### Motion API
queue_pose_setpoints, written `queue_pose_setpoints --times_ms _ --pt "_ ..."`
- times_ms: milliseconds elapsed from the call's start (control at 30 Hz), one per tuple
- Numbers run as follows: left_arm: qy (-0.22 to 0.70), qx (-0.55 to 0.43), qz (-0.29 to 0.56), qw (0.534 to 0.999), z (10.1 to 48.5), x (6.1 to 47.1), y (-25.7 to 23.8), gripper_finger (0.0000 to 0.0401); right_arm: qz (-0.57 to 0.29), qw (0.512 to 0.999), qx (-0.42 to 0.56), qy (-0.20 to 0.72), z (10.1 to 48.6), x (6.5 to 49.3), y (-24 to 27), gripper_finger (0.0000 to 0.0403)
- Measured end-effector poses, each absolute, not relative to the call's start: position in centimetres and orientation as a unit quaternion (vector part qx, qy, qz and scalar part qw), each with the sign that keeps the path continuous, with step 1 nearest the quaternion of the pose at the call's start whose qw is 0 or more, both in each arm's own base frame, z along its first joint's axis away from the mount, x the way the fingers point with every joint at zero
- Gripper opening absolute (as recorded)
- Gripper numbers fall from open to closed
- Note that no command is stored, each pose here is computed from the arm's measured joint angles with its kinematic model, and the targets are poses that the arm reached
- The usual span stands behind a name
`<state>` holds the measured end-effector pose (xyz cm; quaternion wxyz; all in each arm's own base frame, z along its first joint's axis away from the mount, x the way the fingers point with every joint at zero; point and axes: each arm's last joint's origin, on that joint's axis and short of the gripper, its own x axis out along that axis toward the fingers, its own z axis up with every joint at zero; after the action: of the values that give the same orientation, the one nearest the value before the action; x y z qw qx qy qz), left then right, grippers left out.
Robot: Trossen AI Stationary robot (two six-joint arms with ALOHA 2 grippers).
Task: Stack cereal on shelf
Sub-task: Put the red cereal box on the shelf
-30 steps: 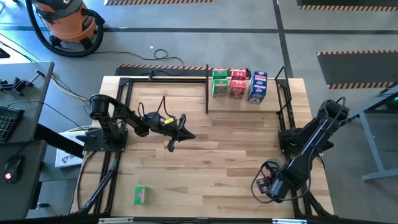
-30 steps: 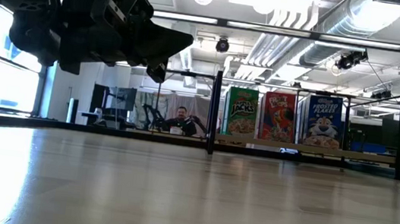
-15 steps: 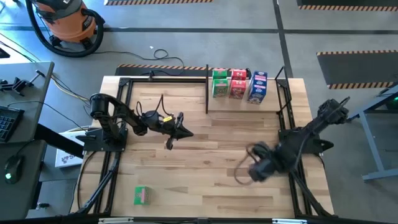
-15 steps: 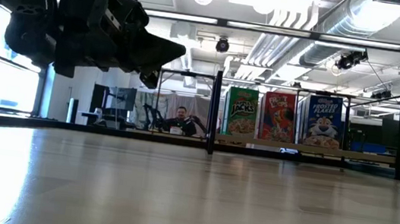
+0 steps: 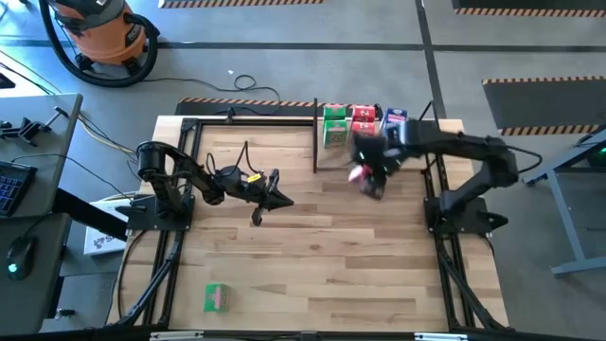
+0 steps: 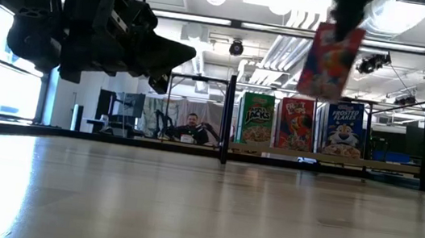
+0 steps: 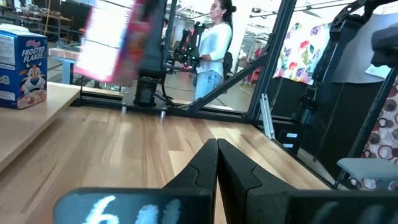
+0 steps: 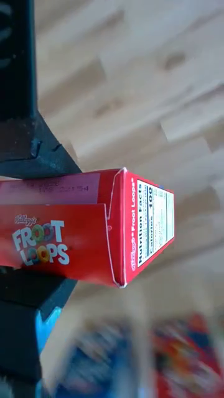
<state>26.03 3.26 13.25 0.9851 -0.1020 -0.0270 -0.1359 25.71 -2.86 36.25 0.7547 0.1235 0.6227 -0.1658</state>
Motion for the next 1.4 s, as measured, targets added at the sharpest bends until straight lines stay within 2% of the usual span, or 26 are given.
queue_pose_setpoints --times_ms 167,433,967,1167,1400 --pt "-0.028 -0.102 -0.136 0.985 13.3 26.0 3.3 0.0 -0.114 0.755 0.039 0.645 34.9 28.4 -8.1 0.0163" --pt "-0.028 -0.102 -0.136 0.985 13.3 26.0 3.2 0.0 -0.072 0.708 -0.023 0.702 31.4 31.2 -13.2 0.0163" --pt "-0.024 -0.103 -0.147 0.983 13.2 26.1 2.7 0.0 -0.102 0.649 -0.037 0.753 29.0 30.6 -14.1 0.0163" --pt "-0.027 -0.102 -0.147 0.983 13.3 26.1 2.7 0.0 -0.117 0.652 -0.035 0.749 28.4 30.8 -14.3 0.0164" --pt "-0.027 -0.102 -0.147 0.983 13.3 26.1 2.7 0.0 -0.134 0.648 -0.045 0.749 28.5 30.8 -14.4 0.0213"
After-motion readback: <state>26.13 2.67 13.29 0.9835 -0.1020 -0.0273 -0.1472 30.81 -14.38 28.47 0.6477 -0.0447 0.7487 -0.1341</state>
